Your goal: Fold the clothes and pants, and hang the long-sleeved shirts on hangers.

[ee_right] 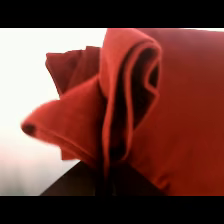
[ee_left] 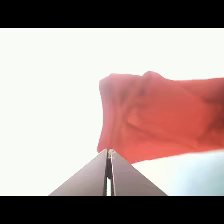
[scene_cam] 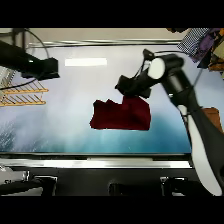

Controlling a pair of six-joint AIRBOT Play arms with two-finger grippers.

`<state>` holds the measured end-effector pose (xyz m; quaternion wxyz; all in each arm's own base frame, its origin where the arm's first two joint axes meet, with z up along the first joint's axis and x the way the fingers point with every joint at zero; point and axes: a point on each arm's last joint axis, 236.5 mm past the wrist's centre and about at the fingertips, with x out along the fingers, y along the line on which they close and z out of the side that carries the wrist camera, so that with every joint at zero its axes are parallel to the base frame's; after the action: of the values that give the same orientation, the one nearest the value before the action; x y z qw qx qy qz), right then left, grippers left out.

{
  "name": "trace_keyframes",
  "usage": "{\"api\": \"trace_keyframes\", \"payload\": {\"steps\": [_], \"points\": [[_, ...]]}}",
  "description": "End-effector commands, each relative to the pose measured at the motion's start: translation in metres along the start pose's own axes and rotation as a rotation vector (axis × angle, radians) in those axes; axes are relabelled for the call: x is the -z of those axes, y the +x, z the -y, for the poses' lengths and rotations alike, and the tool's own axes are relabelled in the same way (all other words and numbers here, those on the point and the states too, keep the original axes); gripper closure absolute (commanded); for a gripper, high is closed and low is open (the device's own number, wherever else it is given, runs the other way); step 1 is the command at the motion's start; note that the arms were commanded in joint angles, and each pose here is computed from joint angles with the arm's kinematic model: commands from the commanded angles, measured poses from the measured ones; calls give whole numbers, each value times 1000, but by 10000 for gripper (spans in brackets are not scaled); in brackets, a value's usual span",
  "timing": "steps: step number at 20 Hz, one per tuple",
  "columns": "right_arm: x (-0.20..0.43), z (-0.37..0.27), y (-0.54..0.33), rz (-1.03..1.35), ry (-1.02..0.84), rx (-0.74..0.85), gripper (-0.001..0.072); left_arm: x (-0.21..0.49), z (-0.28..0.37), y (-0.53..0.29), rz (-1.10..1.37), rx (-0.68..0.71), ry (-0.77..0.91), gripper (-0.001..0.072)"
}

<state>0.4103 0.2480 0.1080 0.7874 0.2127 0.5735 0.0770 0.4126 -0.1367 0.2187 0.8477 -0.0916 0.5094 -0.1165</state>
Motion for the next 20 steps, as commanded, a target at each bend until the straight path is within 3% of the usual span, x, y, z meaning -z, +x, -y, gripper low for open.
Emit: {"api": "trace_keyframes", "payload": {"steps": [1,14,17,20], "points": [[14,-29,63,-15,27,-17,678,-5,-23,-39,69,2,-34,693],[50,-42,151,-133,80,-39,670,-7,-39,-46,78,-3,-73,692],[65,-60,147,-199,34,-117,562,-7,-39,-46,78,-3,-74,692],[81,-66,142,-266,7,-142,556,-6,-39,-43,70,-4,-76,692]]}}
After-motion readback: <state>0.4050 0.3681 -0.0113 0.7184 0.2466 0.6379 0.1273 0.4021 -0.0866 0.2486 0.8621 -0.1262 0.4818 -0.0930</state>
